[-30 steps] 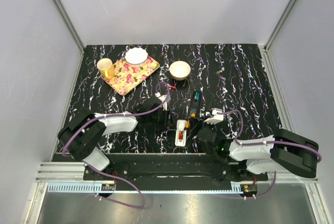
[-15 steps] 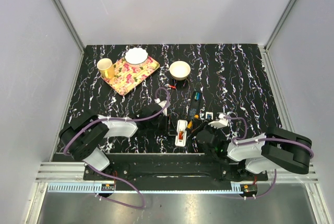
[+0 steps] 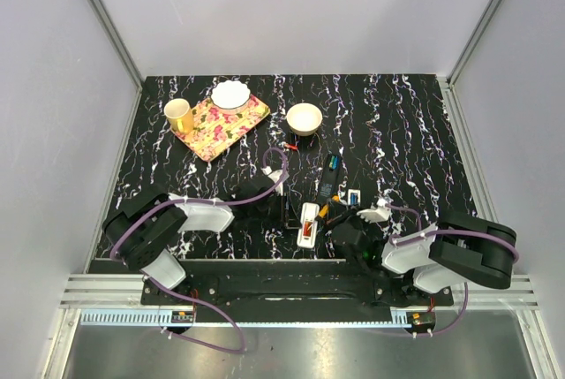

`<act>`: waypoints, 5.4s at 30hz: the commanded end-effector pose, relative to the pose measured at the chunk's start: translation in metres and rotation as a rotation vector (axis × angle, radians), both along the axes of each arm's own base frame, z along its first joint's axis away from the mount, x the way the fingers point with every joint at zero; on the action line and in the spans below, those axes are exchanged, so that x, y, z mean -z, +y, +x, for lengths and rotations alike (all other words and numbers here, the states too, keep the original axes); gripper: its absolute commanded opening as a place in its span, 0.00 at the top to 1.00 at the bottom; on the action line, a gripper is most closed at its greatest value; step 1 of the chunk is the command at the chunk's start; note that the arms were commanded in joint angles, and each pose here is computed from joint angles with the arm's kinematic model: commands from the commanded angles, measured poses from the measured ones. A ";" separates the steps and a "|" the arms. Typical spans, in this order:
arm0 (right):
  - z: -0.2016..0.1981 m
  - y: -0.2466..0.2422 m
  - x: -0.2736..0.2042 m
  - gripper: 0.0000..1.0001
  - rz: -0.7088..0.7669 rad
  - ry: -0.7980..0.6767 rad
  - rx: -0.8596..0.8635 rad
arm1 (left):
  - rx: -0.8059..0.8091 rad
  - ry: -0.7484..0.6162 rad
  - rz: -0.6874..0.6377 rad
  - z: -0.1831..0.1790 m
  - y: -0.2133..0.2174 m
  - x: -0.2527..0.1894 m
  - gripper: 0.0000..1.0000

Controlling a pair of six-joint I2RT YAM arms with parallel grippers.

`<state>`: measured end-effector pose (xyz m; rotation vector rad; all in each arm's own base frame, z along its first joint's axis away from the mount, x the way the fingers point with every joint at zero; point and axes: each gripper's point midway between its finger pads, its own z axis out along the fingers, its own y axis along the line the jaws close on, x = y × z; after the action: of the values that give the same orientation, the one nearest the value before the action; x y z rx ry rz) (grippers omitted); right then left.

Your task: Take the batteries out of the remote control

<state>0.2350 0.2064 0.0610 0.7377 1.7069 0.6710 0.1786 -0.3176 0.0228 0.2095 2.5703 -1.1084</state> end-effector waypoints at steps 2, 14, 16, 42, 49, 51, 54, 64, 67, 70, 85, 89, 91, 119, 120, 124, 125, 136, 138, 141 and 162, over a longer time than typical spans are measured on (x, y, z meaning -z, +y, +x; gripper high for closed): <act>0.000 -0.012 0.006 1.00 0.032 -0.005 0.070 | 0.063 0.054 0.009 -0.023 -0.008 0.015 0.72; -0.002 0.002 -0.004 1.00 0.041 0.023 0.009 | 0.039 0.048 0.034 -0.020 -0.004 0.014 0.73; -0.003 0.001 -0.006 1.00 0.022 0.025 0.009 | 0.034 0.042 0.046 -0.019 -0.002 0.013 0.73; -0.003 0.025 0.007 1.00 0.114 -0.042 -0.098 | 0.017 0.006 0.100 0.001 0.005 0.005 0.73; 0.001 0.029 -0.019 1.00 0.015 -0.009 -0.092 | 0.020 -0.013 0.118 0.008 0.007 0.000 0.72; 0.001 0.025 -0.028 1.00 -0.002 -0.022 -0.083 | 0.028 -0.011 0.113 0.008 0.006 0.000 0.72; 0.003 0.026 -0.030 1.00 -0.048 -0.032 -0.089 | 0.031 -0.020 0.109 0.009 0.004 -0.002 0.72; 0.009 0.040 -0.044 1.00 -0.099 -0.104 -0.134 | -0.031 -0.122 0.221 0.028 0.029 -0.023 0.55; 0.011 0.039 -0.067 1.00 -0.122 -0.158 -0.139 | -0.034 -0.186 0.196 0.037 0.028 -0.044 0.42; 0.012 0.034 -0.092 1.00 -0.144 -0.213 -0.141 | -0.036 -0.252 0.152 0.042 0.025 -0.069 0.35; -0.006 -0.040 -0.169 1.00 -0.410 -0.437 -0.155 | -0.015 -0.506 0.185 0.071 0.030 -0.127 0.16; -0.005 -0.057 -0.169 1.00 -0.418 -0.420 -0.118 | 0.014 -0.518 0.195 0.081 0.010 -0.131 0.15; -0.007 -0.058 -0.174 1.00 -0.401 -0.441 -0.130 | 0.062 -0.545 0.169 0.080 -0.008 -0.136 0.15; -0.039 -0.007 -0.229 1.00 -0.087 -0.623 -0.427 | 0.504 -0.637 -0.502 -0.008 -0.105 -0.230 0.34; -0.040 -0.008 -0.229 1.00 -0.069 -0.623 -0.425 | 0.500 -0.637 -0.499 -0.008 -0.105 -0.229 0.39; -0.045 -0.009 -0.237 1.00 -0.031 -0.643 -0.436 | 0.486 -0.642 -0.489 -0.007 -0.102 -0.227 0.78; -0.044 -0.010 -0.238 1.00 -0.031 -0.645 -0.434 | 0.480 -0.649 -0.483 -0.006 -0.101 -0.227 0.96; -0.053 0.024 -0.236 0.50 -0.202 -0.618 -0.632 | 0.327 -0.596 -0.294 0.019 -0.037 -0.214 1.00; -0.052 0.029 -0.246 0.29 -0.211 -0.635 -0.673 | 0.318 -0.588 -0.252 0.017 -0.025 -0.207 1.00; -0.062 0.046 -0.251 0.13 -0.171 -0.633 -0.829 | 0.308 -0.573 -0.204 0.008 -0.005 -0.201 1.00; -0.061 0.100 -0.271 0.50 0.159 -0.605 -1.257 | 0.324 -0.631 -0.250 -0.009 0.012 -0.235 1.00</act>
<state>0.1810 0.3082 0.2940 -0.5226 1.5193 1.6219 0.1635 -0.3003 0.2362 0.7814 1.9325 -1.2069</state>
